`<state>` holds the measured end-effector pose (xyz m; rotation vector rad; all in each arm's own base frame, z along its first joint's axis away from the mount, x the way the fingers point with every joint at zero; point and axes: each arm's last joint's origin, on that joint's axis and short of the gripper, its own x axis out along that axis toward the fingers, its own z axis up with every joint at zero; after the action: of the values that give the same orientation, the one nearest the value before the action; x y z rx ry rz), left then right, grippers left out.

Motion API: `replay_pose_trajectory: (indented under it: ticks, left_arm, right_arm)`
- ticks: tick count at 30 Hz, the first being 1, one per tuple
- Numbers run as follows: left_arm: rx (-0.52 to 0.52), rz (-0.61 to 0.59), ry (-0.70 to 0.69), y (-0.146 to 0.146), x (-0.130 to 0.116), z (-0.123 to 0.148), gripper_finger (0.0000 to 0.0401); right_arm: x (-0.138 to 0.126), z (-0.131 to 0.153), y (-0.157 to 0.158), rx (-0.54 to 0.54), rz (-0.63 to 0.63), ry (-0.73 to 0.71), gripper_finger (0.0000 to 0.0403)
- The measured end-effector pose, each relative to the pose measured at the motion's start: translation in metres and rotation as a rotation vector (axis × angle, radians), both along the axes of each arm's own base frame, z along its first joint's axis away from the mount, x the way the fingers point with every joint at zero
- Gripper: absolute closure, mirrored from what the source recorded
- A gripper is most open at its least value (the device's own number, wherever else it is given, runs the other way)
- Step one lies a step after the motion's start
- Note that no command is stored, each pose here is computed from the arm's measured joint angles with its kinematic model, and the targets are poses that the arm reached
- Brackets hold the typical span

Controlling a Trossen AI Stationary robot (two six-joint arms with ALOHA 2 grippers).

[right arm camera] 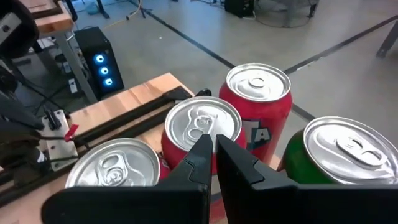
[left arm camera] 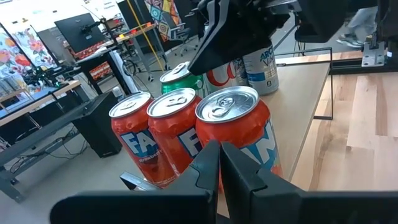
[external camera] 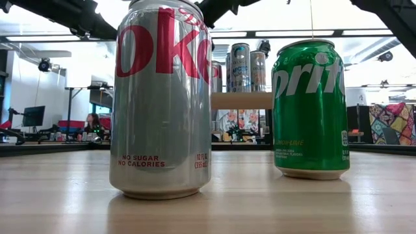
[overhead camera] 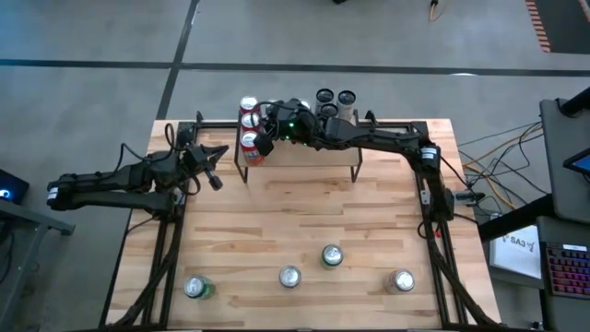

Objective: Place canned beverage on shelf
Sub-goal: Adjust the orange soda cans

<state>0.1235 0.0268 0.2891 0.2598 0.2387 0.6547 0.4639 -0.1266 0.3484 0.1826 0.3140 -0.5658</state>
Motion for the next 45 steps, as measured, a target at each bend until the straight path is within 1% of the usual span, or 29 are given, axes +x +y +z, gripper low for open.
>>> replay_pose_trajectory:
  ticks: [3,6,9,16,27,33,41,45]
  left_arm:
    - [0.0,0.0,0.003,0.0,0.0,0.0,0.0401]
    - [0.001,0.0,0.004,0.0,0.0,0.0,0.0401]
    - [0.003,-0.001,0.005,0.0,0.0,0.0,0.0401]
    - [0.003,-0.001,0.005,0.0,0.0,0.0,0.0401]
    - [0.003,-0.001,0.005,0.0,0.0,0.0,0.0401]
    - [0.003,-0.001,0.005,0.0,0.0,0.0,0.0401]
    - [0.006,-0.001,0.008,0.0,0.0,0.0,0.0401]
    - [0.006,-0.001,0.008,0.0,0.0,0.0,0.0401]
  right_arm:
    - [0.0,-0.001,-0.001,-0.009,-0.018,0.009,0.039]
    - [0.0,-0.001,-0.002,-0.047,-0.06,0.029,0.039]
    - [0.0,-0.003,-0.002,-0.053,-0.066,0.034,0.039]
    - [0.008,-0.017,-0.004,-0.05,-0.062,0.065,0.039]
    - [0.009,-0.012,-0.001,-0.059,-0.054,0.028,0.039]
    - [0.009,-0.012,-0.001,-0.058,-0.051,0.031,0.039]
    - [0.01,-0.013,0.0,-0.056,0.003,0.032,0.039]
    - [0.01,-0.013,0.0,-0.056,0.003,0.032,0.039]
